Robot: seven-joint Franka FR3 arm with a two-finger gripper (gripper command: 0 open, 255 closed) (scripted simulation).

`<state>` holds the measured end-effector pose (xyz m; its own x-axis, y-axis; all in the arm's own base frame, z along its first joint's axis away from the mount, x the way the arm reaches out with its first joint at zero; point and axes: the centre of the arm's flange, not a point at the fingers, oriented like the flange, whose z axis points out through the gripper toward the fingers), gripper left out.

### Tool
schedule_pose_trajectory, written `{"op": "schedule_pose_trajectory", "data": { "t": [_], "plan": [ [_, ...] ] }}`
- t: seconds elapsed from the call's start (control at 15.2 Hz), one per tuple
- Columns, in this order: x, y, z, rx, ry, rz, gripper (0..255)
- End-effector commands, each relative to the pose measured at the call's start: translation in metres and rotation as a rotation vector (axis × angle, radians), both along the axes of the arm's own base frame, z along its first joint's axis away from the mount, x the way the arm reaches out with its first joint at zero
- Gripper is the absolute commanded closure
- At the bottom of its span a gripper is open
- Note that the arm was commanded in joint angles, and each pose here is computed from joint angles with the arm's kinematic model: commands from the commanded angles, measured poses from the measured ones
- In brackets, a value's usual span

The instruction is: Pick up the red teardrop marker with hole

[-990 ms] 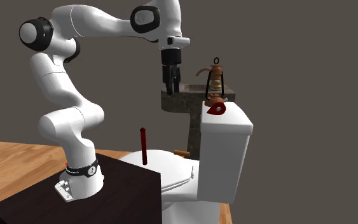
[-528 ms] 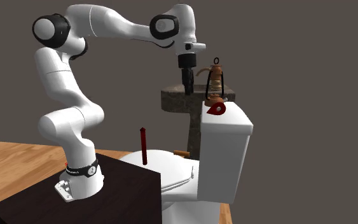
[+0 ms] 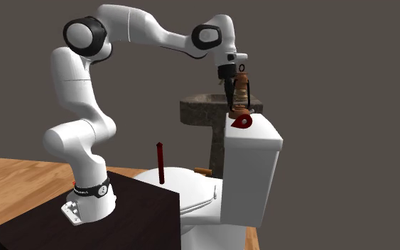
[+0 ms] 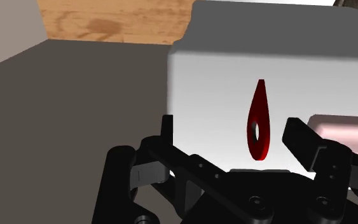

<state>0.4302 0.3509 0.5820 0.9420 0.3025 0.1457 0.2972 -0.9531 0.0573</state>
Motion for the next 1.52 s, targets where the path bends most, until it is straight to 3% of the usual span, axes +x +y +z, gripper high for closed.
{"op": "schedule_pose_trajectory", "data": {
  "t": [0.0, 0.26, 0.86, 0.92, 1.45],
  "plan": [
    [0.009, 0.026, -0.003, 0.002, -0.011, 0.013, 0],
    [0.024, 0.072, -0.008, 0.002, -0.032, 0.040, 0],
    [0.024, 0.072, -0.048, 0.002, -0.032, 0.040, 0],
    [0.023, 0.072, -0.048, 0.002, -0.032, 0.040, 255],
    [0.024, 0.072, -0.048, 0.002, -0.032, 0.040, 255]
  ]
}}
